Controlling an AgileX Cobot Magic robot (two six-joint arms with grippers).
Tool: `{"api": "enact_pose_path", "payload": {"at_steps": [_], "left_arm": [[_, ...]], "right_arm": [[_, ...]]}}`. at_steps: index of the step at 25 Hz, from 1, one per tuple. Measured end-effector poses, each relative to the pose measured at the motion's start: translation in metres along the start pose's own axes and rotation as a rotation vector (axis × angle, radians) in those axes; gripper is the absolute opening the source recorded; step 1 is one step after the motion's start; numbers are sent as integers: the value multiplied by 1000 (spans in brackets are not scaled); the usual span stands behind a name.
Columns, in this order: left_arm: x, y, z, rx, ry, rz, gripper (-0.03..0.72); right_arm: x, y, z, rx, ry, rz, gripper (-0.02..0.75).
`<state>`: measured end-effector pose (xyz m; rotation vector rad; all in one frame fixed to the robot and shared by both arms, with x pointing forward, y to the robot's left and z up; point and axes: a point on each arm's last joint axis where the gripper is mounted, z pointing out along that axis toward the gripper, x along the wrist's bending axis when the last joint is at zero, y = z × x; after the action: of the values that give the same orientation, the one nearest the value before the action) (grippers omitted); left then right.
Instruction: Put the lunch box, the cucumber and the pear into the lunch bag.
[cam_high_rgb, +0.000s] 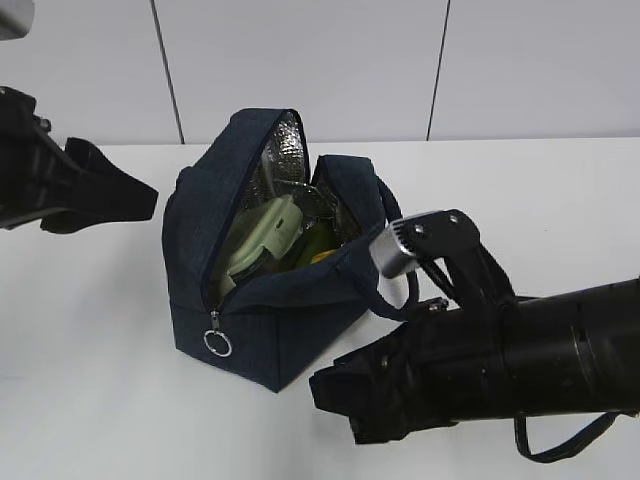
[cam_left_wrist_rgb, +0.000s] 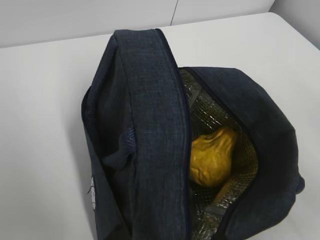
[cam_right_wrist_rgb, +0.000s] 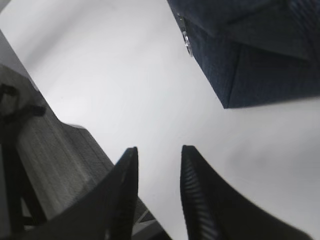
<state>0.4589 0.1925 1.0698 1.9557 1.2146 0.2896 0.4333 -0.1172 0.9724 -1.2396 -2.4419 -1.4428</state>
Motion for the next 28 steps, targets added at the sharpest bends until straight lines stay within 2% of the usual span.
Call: {"api": "enact_pose_path", "payload": {"at_steps": [2,5,21,25,28], "left_arm": [[0,0,0,0,0,0,305],[0,0,0,3,-1,0,303],[0,-1,0,6,-3,0,269],[0,-1,0,6,-3,0,269],[0,-1,0,7,-3,0,269]], "right_arm": [[0,0,0,0,-2,121,232],[-1,0,0,-1,-8,199,232],[-3,-1,0,2,-36,209,230],[-8,-7,-1,90,-107,175,230],[-17,-11,-2,124,-226,173,230]]}}
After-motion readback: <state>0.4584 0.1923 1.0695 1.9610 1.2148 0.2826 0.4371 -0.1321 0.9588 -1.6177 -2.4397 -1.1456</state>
